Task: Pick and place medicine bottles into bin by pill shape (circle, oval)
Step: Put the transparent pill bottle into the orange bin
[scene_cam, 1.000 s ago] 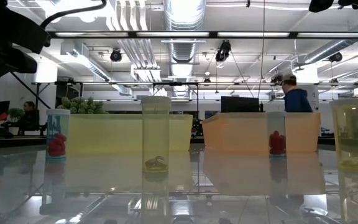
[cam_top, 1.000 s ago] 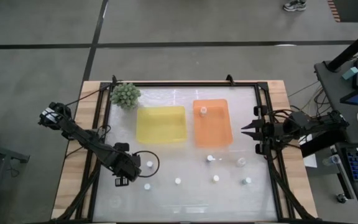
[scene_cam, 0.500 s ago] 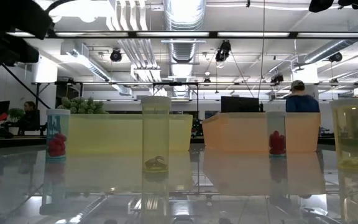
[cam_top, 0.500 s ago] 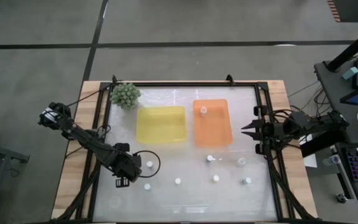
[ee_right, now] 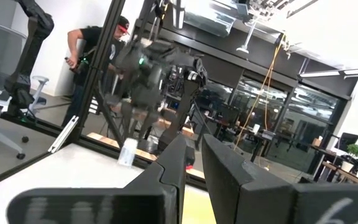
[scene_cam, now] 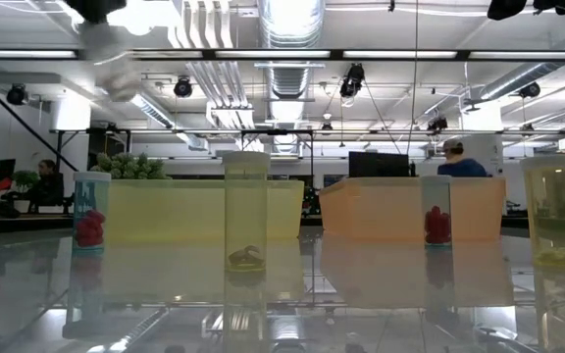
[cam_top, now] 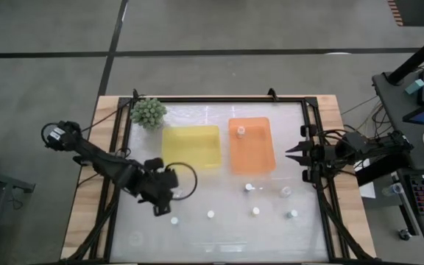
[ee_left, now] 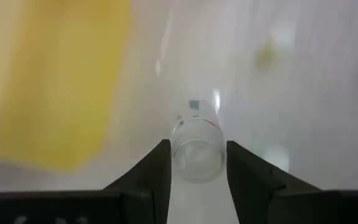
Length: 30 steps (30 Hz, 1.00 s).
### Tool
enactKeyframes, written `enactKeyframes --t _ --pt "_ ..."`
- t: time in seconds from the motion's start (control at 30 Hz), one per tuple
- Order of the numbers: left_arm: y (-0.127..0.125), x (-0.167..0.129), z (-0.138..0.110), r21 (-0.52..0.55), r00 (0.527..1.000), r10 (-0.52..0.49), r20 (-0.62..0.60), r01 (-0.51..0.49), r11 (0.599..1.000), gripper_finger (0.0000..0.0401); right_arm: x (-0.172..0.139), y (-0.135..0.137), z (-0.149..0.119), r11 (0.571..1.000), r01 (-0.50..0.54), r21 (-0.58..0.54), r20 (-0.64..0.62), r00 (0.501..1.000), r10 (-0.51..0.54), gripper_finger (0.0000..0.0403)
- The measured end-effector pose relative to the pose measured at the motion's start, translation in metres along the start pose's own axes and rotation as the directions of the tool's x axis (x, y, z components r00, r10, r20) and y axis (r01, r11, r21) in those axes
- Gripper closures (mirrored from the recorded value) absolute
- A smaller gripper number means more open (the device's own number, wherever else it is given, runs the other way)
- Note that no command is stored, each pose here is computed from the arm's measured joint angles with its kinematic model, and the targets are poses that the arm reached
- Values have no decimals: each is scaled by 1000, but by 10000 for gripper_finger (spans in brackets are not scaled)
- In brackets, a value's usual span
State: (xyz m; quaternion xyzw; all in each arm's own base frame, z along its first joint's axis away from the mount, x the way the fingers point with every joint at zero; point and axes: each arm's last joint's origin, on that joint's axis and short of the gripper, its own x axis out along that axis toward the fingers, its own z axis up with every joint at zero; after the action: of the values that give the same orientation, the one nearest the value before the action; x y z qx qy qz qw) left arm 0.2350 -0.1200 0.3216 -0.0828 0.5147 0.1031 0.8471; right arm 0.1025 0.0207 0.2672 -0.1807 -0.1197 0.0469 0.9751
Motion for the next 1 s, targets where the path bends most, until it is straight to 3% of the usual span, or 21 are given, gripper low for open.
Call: enactKeyframes --t 0.17,0.33,0.77,1.0 --pt "13 -7 44 -23 973 5 229 0 1000 293 0 -2 4 1000 14 1 5 1000 -14 360" --pt "27 7 85 -2 928 -23 371 25 1000 293 -2 -6 11 999 6 33 -59 998 -4 360" --pt "50 79 166 62 900 9 436 -40 997 293 -13 -13 25 984 -33 174 -262 962 78 360" --pt "54 113 202 142 901 36 433 -107 984 293 -14 -13 27 981 -29 192 -266 961 80 360"
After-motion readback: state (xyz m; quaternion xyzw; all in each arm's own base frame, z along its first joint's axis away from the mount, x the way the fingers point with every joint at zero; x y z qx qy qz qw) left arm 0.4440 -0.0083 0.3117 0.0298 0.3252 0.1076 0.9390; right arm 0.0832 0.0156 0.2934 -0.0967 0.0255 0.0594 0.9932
